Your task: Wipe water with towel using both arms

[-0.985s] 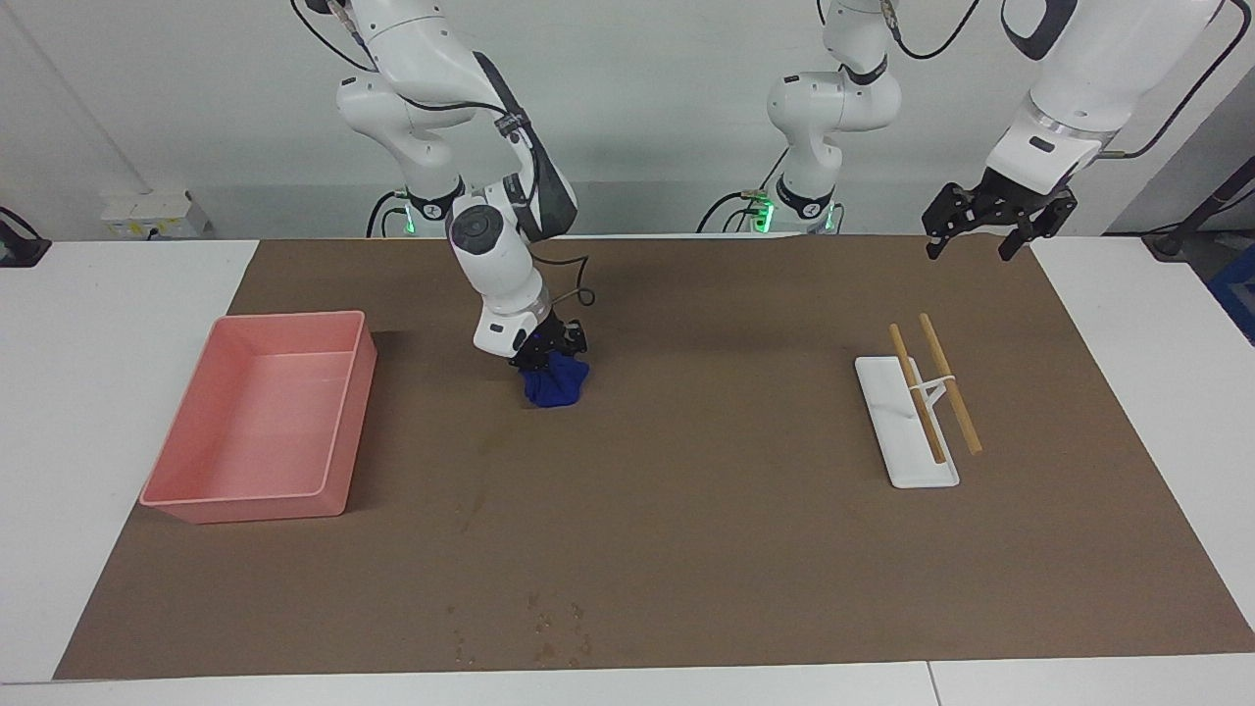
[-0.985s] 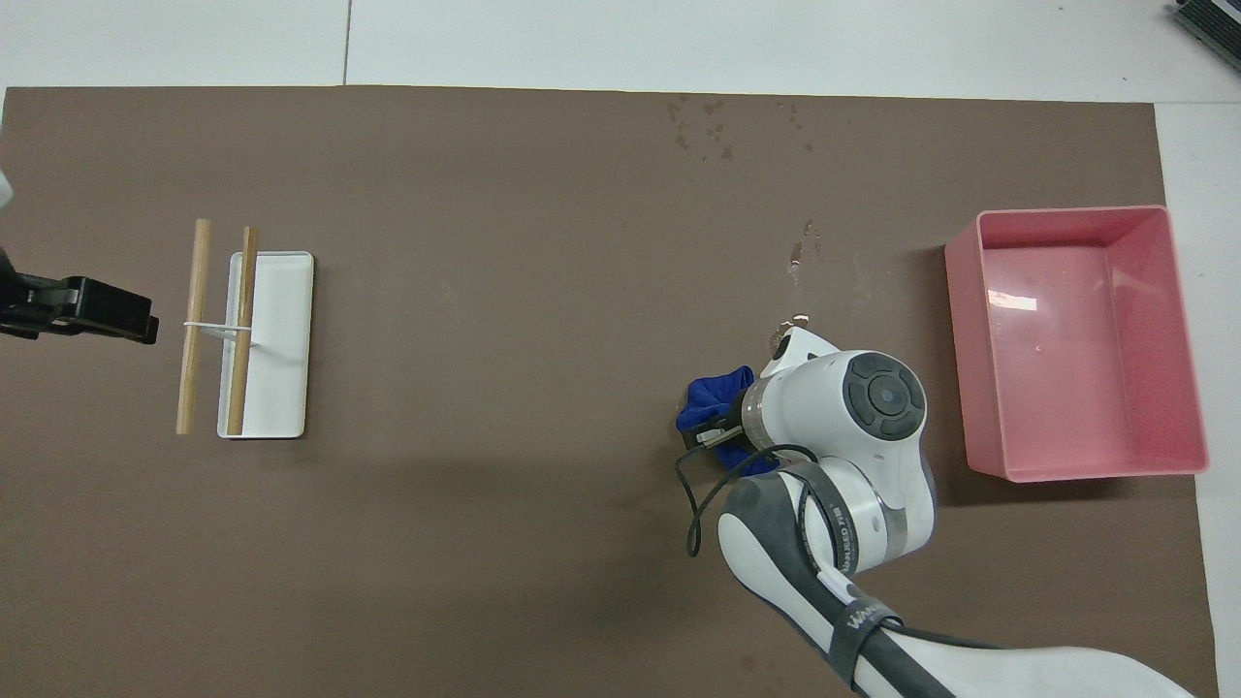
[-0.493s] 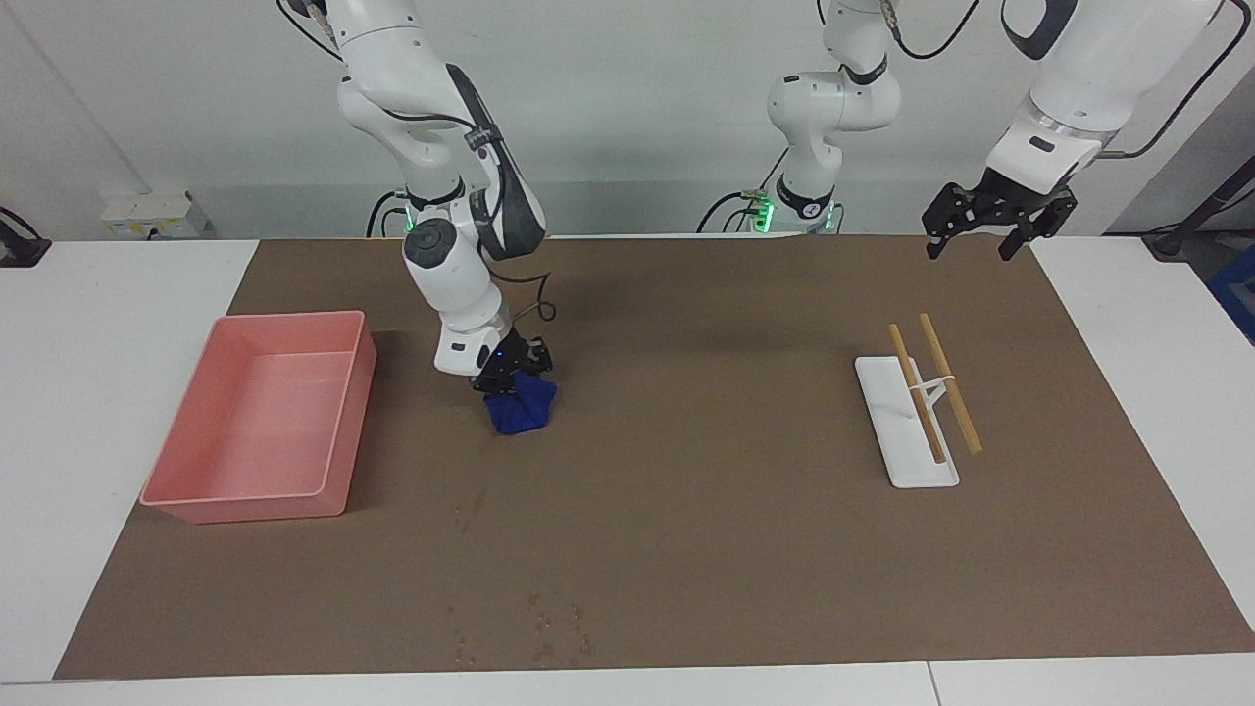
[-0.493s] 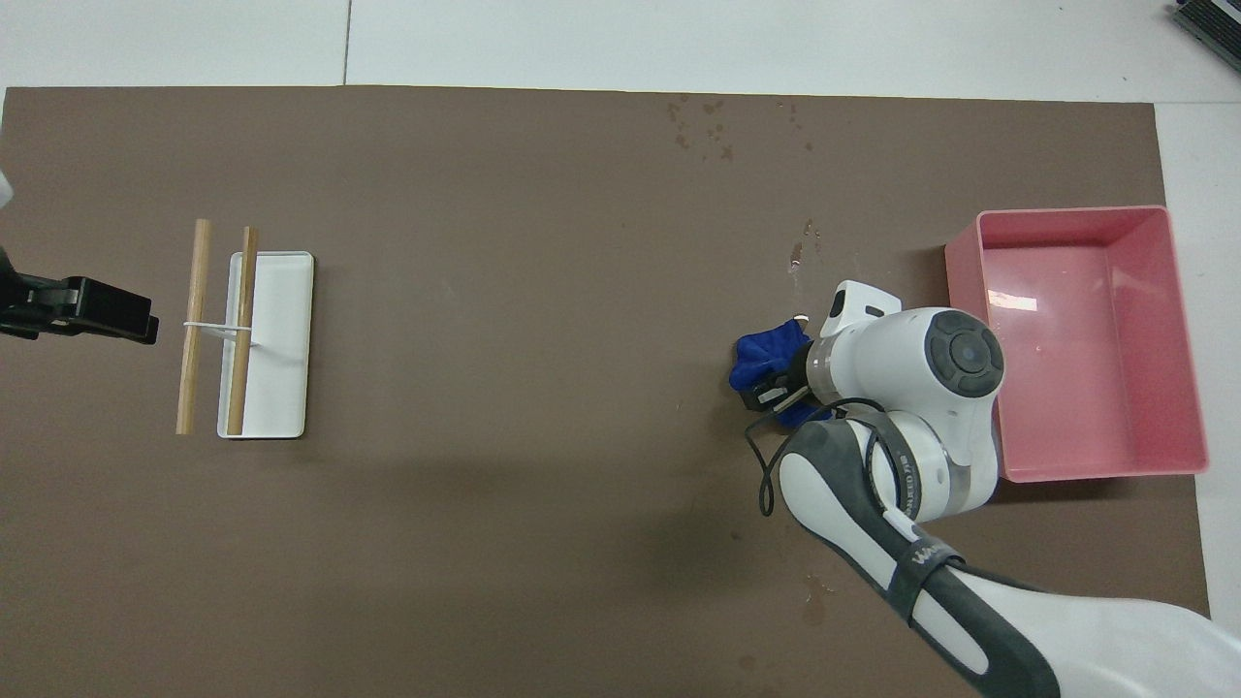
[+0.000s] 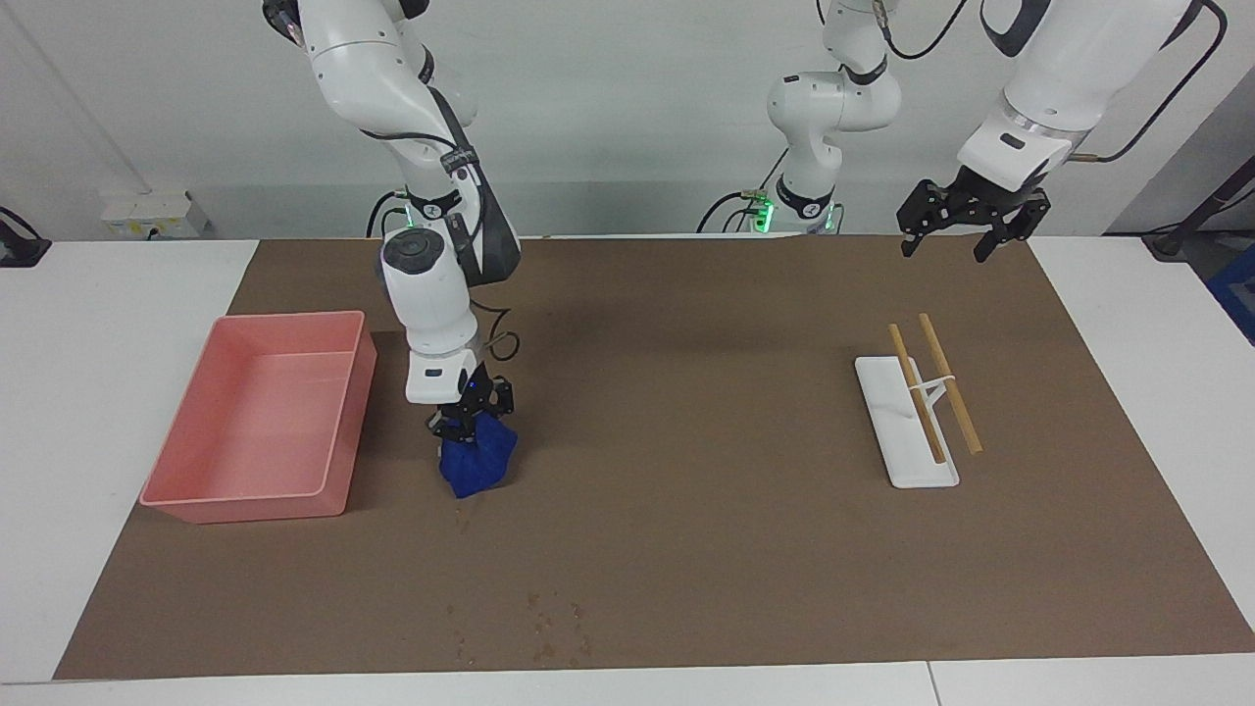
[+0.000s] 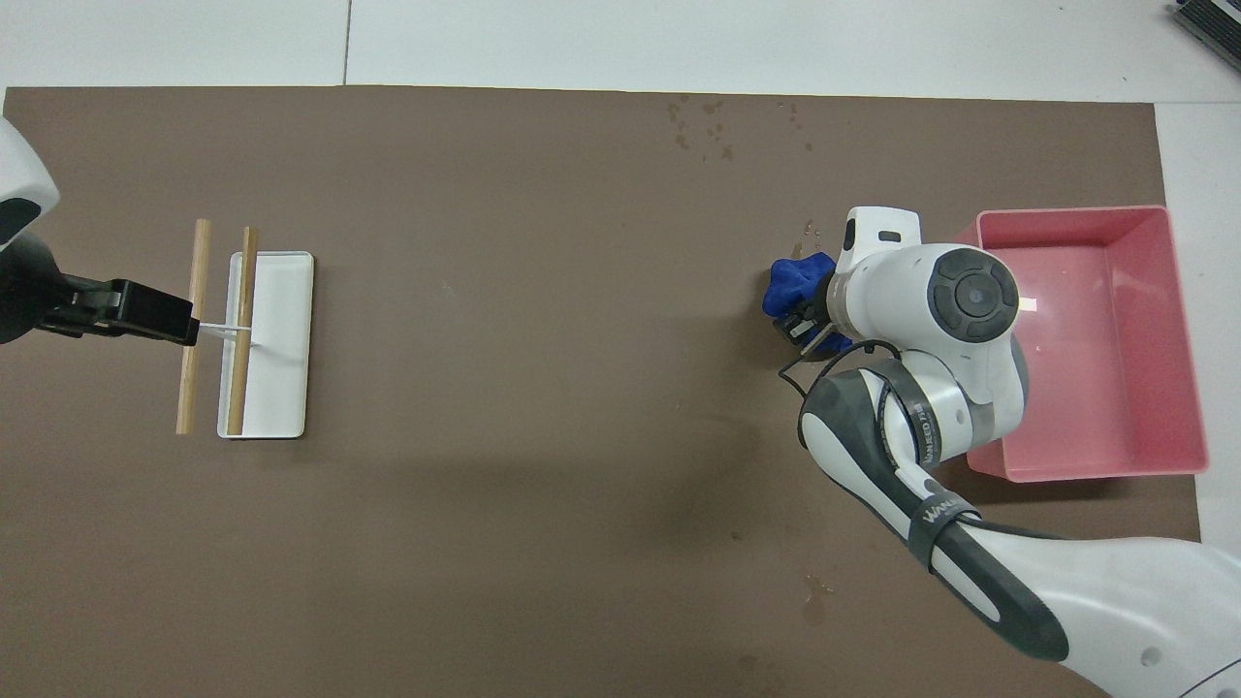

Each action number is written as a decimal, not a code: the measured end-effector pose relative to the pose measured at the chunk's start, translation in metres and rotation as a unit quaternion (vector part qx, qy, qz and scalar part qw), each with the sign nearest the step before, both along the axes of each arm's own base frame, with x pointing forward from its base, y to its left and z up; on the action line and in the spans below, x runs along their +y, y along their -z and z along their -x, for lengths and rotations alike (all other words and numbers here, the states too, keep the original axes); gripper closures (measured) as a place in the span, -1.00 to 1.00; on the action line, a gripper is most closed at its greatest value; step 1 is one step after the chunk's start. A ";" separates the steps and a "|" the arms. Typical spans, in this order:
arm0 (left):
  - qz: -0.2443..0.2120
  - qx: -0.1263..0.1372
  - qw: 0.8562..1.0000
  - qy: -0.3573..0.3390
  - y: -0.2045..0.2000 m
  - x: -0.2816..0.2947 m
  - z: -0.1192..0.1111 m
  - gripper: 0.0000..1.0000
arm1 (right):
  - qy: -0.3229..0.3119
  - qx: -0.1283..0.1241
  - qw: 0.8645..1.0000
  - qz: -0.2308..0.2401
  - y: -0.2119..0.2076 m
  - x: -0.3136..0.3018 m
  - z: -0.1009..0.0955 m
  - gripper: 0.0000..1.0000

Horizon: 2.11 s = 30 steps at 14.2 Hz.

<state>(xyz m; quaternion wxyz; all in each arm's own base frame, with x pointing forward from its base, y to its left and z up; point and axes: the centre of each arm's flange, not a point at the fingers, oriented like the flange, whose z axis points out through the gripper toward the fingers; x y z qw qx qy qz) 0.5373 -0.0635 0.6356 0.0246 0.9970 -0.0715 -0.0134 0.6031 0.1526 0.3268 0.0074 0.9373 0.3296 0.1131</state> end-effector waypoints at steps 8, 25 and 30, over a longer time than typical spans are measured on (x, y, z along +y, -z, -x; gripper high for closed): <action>0.004 0.000 1.000 -0.005 0.000 0.005 -0.001 -1.00 | 0.219 0.086 0.965 -0.113 0.025 0.043 0.014 0.74; -0.035 -0.001 0.999 -0.006 0.003 0.017 -0.001 -1.00 | 0.096 0.095 0.989 -0.051 -0.044 -0.015 -0.027 0.74; -0.037 0.010 0.999 -0.008 0.012 0.020 -0.008 -1.00 | 0.084 0.126 0.988 -0.027 -0.111 -0.053 -0.018 0.74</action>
